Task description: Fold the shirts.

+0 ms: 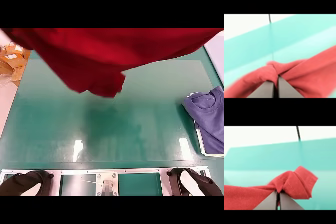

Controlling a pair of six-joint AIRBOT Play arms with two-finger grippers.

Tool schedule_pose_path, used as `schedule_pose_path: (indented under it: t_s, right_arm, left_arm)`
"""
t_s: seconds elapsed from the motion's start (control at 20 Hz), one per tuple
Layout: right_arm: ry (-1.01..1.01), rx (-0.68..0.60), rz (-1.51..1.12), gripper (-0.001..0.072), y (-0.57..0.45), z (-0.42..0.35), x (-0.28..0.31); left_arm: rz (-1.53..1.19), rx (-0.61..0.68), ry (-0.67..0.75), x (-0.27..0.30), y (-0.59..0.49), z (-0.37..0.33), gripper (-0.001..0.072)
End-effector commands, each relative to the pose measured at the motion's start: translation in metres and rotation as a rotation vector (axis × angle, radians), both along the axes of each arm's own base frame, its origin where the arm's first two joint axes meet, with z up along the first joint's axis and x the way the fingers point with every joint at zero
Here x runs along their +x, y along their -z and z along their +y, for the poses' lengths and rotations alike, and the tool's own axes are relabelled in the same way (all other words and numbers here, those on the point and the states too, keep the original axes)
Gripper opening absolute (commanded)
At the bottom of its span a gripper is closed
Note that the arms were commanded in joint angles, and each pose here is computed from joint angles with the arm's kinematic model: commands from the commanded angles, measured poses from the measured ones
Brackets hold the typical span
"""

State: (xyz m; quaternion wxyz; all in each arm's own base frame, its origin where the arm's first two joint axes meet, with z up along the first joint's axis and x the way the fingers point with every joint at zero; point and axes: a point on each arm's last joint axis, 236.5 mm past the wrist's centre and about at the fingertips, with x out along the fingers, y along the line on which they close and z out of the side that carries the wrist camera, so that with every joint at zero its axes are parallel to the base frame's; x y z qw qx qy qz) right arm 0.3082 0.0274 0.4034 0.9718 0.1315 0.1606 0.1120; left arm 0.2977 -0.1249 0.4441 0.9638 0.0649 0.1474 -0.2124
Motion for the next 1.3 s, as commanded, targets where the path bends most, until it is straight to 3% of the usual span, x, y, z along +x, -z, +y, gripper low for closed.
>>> schedule_pose_path:
  t_s: [0.0, 0.25, 0.55, 0.65, 0.85, 0.95, 1.0, 1.1, 1.15, 1.2, 1.25]
  right_arm:
    - [0.017, -0.026, -0.121, 0.0014, -0.034, 0.012, -0.038]
    - [-0.024, 0.045, 0.027, 0.0015, 0.015, 0.007, 0.009]
    - [-0.083, 0.211, 0.546, 0.0015, 0.228, 0.019, 0.060]
    - [-0.046, 0.260, 0.676, 0.0015, 0.300, 0.015, 0.064]
    - [0.034, 0.280, 0.838, 0.0016, 0.418, -0.001, 0.072]
    - [0.040, 0.286, 0.908, 0.0015, 0.452, -0.004, 0.074]
    - [0.034, 0.279, 0.928, 0.0015, 0.464, -0.005, 0.076]
    - [0.036, 0.284, 0.944, 0.0015, 0.472, -0.008, 0.084]
    - [0.036, 0.281, 0.935, 0.0016, 0.470, -0.009, 0.089]
    - [0.035, 0.278, 0.921, 0.0016, 0.465, -0.010, 0.094]
    - [0.035, 0.273, 0.901, 0.0016, 0.459, -0.012, 0.100]
  left_arm:
    - [-0.092, 0.033, -0.011, -0.022, -0.022, 0.015, 0.0023]
    - [-0.132, 0.090, 0.001, 0.026, -0.001, -0.001, 0.0023]
    - [0.297, 0.219, 0.041, 0.173, 0.201, -0.057, 0.0023]
    - [0.440, 0.202, 0.078, 0.212, 0.289, -0.085, 0.0024]
    - [0.605, 0.010, 0.131, 0.246, 0.398, -0.139, 0.0027]
    - [0.657, -0.040, 0.121, 0.246, 0.414, -0.146, 0.0488]
    - [0.679, -0.043, 0.113, 0.243, 0.413, -0.142, 0.0508]
    - [0.755, -0.012, 0.134, 0.229, 0.399, -0.127, 0.0507]
    - [0.819, -0.004, 0.134, 0.217, 0.390, -0.115, 0.0422]
    - [0.886, 0.013, 0.136, 0.203, 0.381, -0.102, 0.0196]
    - [0.943, 0.039, 0.145, 0.189, 0.375, -0.089, 0.0024]
